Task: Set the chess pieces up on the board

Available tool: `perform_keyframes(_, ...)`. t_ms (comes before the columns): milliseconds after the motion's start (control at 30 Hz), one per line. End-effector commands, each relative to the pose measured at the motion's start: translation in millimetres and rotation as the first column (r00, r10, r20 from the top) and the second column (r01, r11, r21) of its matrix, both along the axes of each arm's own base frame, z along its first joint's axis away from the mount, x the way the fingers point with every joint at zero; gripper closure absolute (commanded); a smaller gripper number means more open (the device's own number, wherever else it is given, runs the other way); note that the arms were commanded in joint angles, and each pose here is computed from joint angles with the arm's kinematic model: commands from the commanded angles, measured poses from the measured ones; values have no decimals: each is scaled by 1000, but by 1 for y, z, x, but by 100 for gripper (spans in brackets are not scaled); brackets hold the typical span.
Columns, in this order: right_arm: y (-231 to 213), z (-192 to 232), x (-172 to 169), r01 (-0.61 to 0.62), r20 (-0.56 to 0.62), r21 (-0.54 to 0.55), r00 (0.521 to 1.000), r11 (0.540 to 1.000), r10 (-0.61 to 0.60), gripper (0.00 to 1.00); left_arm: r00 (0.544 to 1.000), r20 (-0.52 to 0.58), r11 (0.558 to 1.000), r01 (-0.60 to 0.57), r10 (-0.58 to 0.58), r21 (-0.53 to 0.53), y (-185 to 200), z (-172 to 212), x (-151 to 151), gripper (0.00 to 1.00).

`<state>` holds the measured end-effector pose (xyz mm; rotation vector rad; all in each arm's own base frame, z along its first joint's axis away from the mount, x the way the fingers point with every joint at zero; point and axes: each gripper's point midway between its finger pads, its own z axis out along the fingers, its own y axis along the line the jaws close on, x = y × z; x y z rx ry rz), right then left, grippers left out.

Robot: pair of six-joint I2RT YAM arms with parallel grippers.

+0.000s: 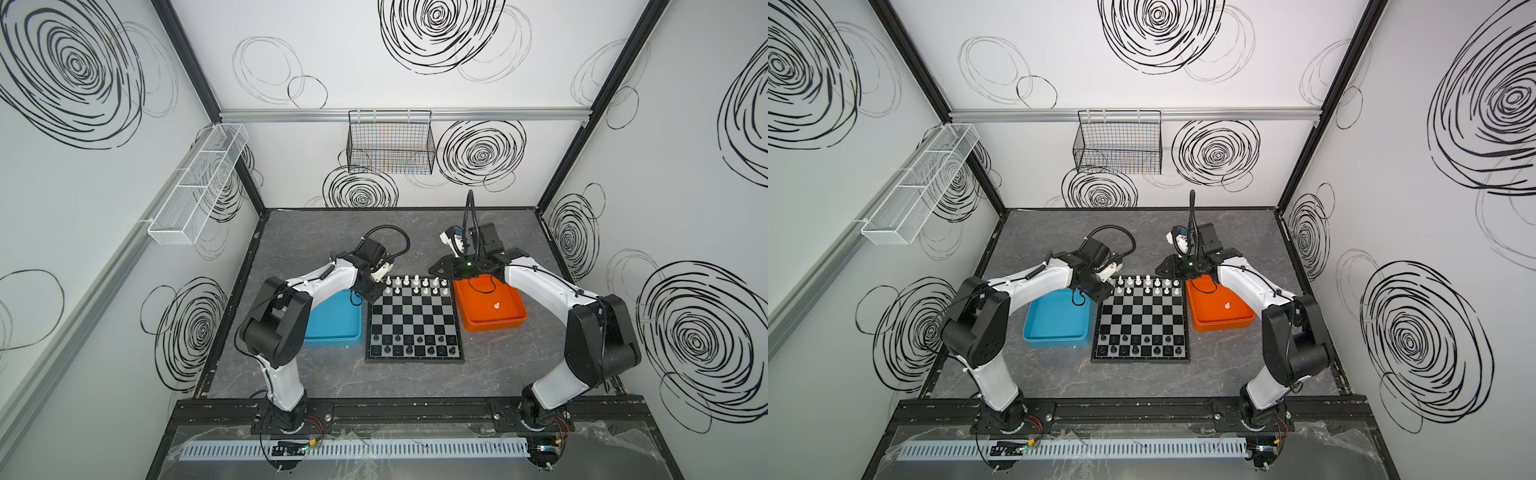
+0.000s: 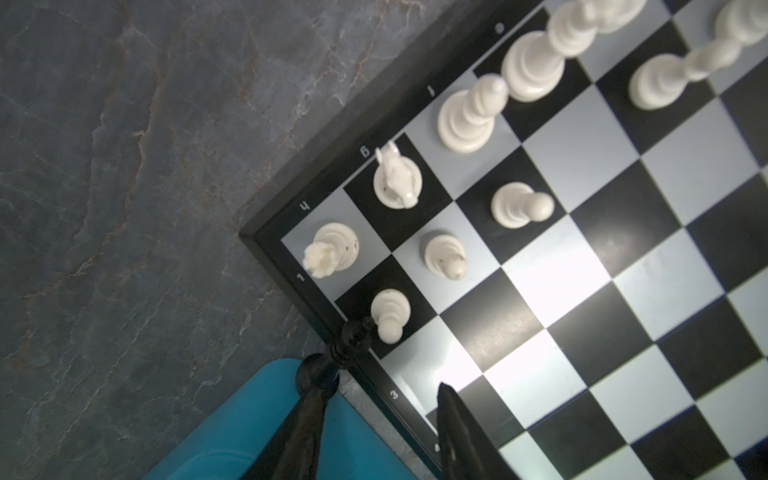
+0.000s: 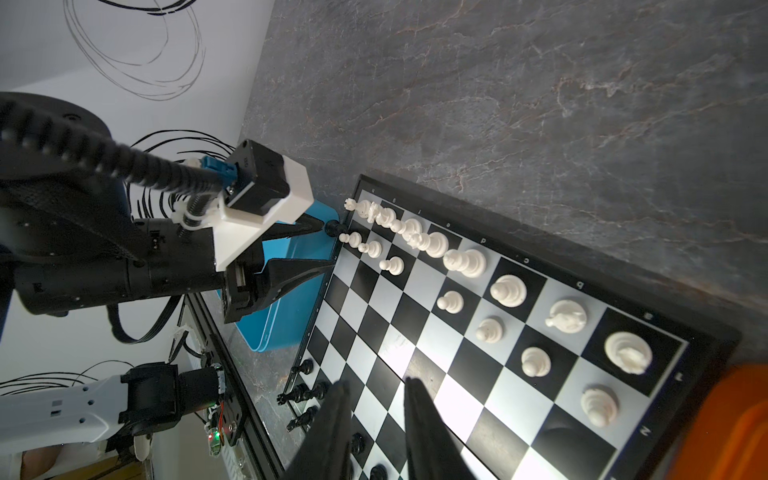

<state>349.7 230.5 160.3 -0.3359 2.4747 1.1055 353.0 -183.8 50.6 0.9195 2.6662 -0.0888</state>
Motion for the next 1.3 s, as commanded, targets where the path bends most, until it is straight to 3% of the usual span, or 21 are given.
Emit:
perform_keyframes(0, -2, 3, -4, -17, 12, 3, 1000, 1000, 17, 73, 1000, 15, 999, 1, -2, 33, 5, -5, 10, 51)
perform_keyframes(500, -9, 2, -2, 2, 7, -9, 1000, 1000, -2, 73, 997, 21, 997, -76, 76, 7, 27, -15, 30, 52)
perform_keyframes(1267, -12, 3, -2, 26, 6, -22, 1000, 999, -26, 74, 998, -46, 998, -47, 46, -33, 19, -45, 36, 55)
